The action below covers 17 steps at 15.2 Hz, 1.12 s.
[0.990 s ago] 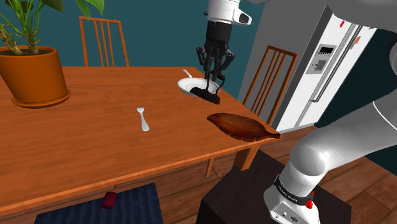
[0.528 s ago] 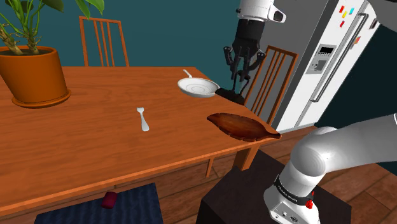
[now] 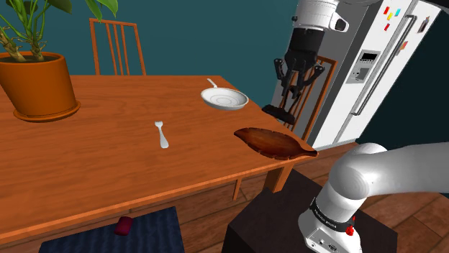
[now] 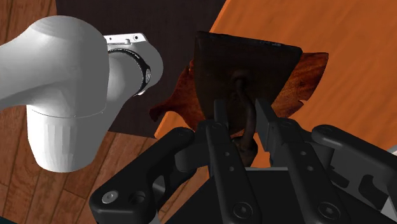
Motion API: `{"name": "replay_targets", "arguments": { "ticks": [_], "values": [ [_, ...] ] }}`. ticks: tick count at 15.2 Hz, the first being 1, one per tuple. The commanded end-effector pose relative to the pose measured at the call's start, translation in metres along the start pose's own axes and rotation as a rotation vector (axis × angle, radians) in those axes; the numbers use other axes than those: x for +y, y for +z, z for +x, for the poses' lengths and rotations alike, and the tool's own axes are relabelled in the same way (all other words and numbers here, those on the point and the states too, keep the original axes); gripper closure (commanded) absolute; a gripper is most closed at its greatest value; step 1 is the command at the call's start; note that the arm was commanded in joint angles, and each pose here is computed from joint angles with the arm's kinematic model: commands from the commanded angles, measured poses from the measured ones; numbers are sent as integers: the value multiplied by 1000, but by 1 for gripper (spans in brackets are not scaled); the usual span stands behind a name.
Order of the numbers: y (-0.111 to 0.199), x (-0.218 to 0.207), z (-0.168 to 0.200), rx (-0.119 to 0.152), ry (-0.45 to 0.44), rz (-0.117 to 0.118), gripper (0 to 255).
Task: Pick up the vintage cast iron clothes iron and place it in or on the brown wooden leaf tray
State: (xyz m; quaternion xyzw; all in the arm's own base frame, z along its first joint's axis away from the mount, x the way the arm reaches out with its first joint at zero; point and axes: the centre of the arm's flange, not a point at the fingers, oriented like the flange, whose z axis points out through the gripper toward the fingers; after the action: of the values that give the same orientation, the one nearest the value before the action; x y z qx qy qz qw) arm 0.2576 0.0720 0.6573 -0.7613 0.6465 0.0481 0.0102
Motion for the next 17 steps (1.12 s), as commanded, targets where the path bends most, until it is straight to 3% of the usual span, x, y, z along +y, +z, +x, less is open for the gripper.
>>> {"name": "replay_targets", "arguments": {
  "ticks": [1, 17],
  "values": [
    [10, 0, 2, 0, 0, 0, 255],
    [94, -4, 9, 0, 0, 0, 255]
  ]
}}
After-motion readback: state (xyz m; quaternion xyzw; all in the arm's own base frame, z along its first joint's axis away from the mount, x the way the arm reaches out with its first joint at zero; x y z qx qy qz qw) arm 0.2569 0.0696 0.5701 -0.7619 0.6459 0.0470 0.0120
